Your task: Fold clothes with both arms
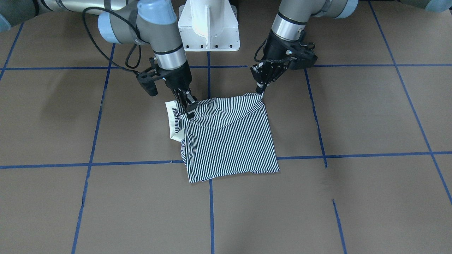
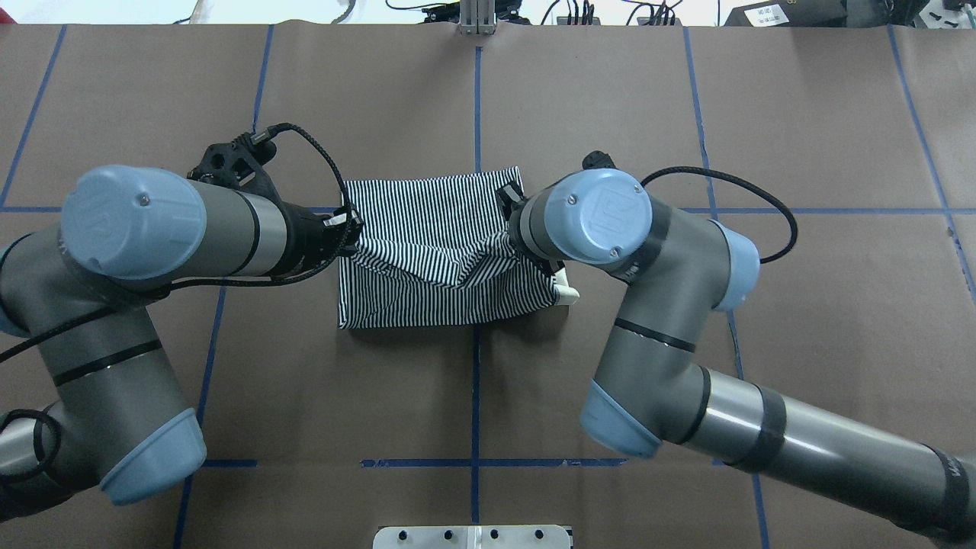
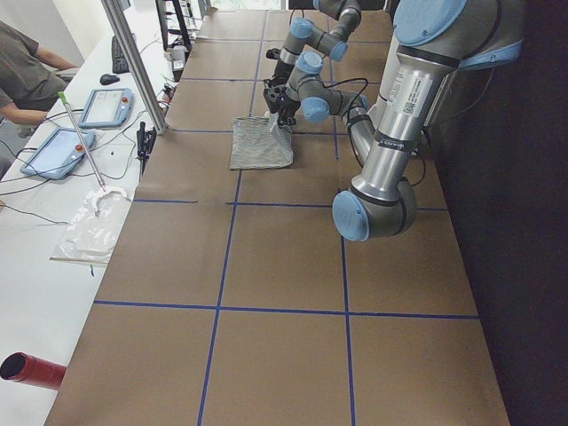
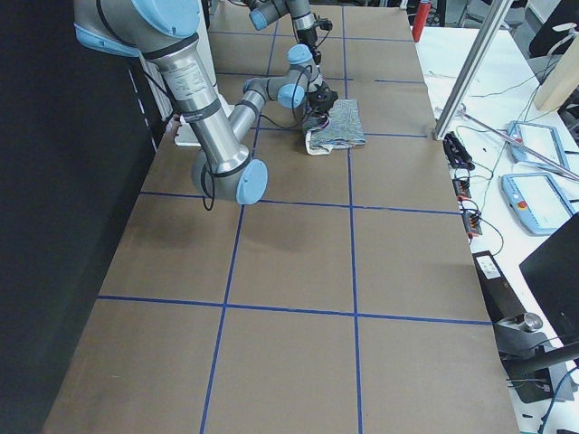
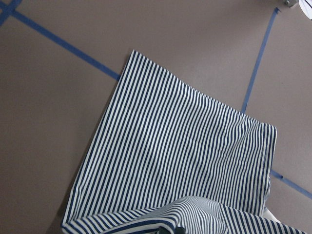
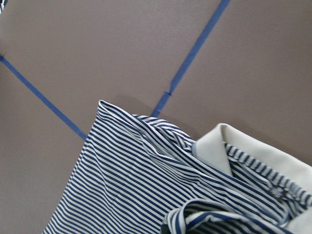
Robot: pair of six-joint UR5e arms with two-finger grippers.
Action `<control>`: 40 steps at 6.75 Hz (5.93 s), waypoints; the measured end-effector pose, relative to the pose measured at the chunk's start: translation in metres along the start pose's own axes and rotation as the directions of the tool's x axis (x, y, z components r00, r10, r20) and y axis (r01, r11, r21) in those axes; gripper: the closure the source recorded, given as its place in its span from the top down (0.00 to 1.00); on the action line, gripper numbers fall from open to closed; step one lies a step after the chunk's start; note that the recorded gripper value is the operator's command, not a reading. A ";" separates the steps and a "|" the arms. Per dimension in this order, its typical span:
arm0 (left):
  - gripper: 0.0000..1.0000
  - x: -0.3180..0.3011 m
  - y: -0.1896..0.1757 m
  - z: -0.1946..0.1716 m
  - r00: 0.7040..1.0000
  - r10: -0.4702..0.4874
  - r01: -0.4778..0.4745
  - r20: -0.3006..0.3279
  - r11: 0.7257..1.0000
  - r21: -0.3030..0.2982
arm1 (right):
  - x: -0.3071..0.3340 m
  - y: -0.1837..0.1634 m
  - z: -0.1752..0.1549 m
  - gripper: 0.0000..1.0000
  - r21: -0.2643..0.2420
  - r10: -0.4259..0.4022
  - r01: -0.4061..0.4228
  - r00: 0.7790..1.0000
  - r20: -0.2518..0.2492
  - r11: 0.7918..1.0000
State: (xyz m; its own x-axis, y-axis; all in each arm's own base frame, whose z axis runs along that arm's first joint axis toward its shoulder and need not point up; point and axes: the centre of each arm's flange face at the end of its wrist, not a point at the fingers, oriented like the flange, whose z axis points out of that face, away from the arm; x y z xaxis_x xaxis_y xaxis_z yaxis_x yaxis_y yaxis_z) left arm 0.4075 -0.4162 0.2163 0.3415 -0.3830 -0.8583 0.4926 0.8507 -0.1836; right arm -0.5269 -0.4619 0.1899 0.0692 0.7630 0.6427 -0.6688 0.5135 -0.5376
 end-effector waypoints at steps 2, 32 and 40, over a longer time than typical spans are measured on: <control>0.00 -0.006 -0.033 0.037 1.000 0.027 -0.028 0.009 0.999 0.040 | -0.042 -0.013 0.033 0.09 0.023 0.035 -0.034 0.999 -0.019 0.999; 1.00 -0.471 -0.312 -0.158 0.733 0.665 -0.598 0.141 0.729 -0.331 | 0.267 -0.616 -0.130 1.00 -0.413 -0.907 0.811 0.407 -0.110 0.414; 1.00 -0.473 -0.302 -0.160 0.713 0.689 -0.624 0.128 0.707 -0.333 | 0.287 -0.604 -0.176 1.00 -0.365 -0.906 0.831 0.408 -0.115 0.420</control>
State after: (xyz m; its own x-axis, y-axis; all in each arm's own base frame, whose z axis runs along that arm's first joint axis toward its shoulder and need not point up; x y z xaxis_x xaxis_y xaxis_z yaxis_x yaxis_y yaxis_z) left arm -0.0308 -0.4347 0.6010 0.6852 0.2673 -0.6775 -0.1309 0.9603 0.2464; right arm 0.0271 -0.4843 0.6034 0.7191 -0.1089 0.6864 0.0469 0.9930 0.1084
